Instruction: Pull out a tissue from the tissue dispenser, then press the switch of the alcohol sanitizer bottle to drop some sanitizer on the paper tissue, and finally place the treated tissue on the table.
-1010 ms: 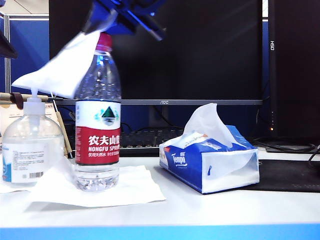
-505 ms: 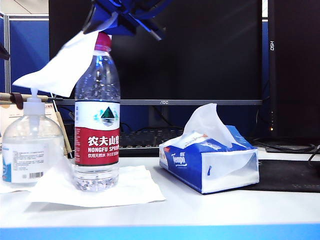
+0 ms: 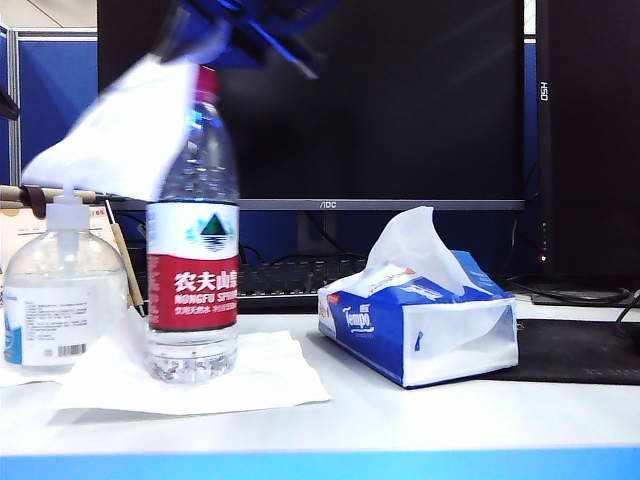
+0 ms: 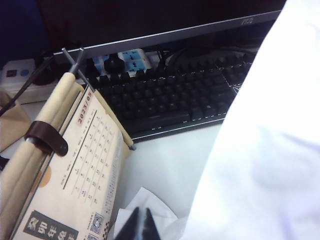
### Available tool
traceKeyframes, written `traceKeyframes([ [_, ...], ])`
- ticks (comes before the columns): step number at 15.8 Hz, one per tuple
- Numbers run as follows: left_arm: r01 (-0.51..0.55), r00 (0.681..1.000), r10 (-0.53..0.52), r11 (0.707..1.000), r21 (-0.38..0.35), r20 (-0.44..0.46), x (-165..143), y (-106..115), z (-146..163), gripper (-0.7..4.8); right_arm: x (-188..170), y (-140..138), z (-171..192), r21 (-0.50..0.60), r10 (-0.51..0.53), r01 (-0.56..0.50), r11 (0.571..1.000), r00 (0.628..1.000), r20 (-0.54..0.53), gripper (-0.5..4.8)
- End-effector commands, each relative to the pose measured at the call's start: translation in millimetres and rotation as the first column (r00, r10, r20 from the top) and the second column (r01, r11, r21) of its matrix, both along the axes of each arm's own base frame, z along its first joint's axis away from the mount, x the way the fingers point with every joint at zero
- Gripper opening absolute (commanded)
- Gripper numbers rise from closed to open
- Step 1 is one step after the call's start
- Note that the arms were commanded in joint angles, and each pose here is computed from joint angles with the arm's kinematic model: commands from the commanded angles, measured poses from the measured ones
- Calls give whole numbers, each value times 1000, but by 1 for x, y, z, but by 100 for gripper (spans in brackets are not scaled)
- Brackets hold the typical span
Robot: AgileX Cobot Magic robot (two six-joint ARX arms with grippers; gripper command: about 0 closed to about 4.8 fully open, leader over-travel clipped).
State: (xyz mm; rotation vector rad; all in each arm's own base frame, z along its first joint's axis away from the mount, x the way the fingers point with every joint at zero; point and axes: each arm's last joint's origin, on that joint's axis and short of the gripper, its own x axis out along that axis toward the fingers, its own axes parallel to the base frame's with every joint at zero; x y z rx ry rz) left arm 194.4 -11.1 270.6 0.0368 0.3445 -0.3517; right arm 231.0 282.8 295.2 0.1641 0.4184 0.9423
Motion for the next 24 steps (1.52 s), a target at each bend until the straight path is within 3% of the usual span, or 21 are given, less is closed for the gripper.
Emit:
traceKeyframes([
  [1, 5, 1000, -5, 1000, -2, 19, 0, 0, 3, -6, 7, -9, -20, -172, -80, 76, 982, 997, -18, -6],
  [6, 5, 1000, -5, 1000, -1, 2, 0, 0, 2, -6, 37, -41, -24, -235, -193, 187, 954, 981, -1, -6],
  [12, 5, 1000, -5, 1000, -1, 2, 0, 0, 2, -6, 41, -43, -18, -236, -184, 193, 952, 981, 58, -6],
  [15, 19, 1000, -19, 1000, -8, 1, -1, -1, 2, -6, 40, -39, -10, -174, -121, 131, 976, 991, 63, -6],
  [17, 114, 993, -114, 992, -47, 2, -2, -3, 2, -6, 35, -31, -10, -61, -44, 41, 997, 998, -49, -6],
  [20, 157, 987, -156, 986, -59, 24, 0, -5, 3, -6, 23, -17, -7, -34, 9, -11, 999, 999, -34, -6],
  [24, 212, 976, -207, 974, -74, 62, 0, -6, 6, -6, 17, -12, -19, -59, 22, -28, 998, 995, -94, -6],
])
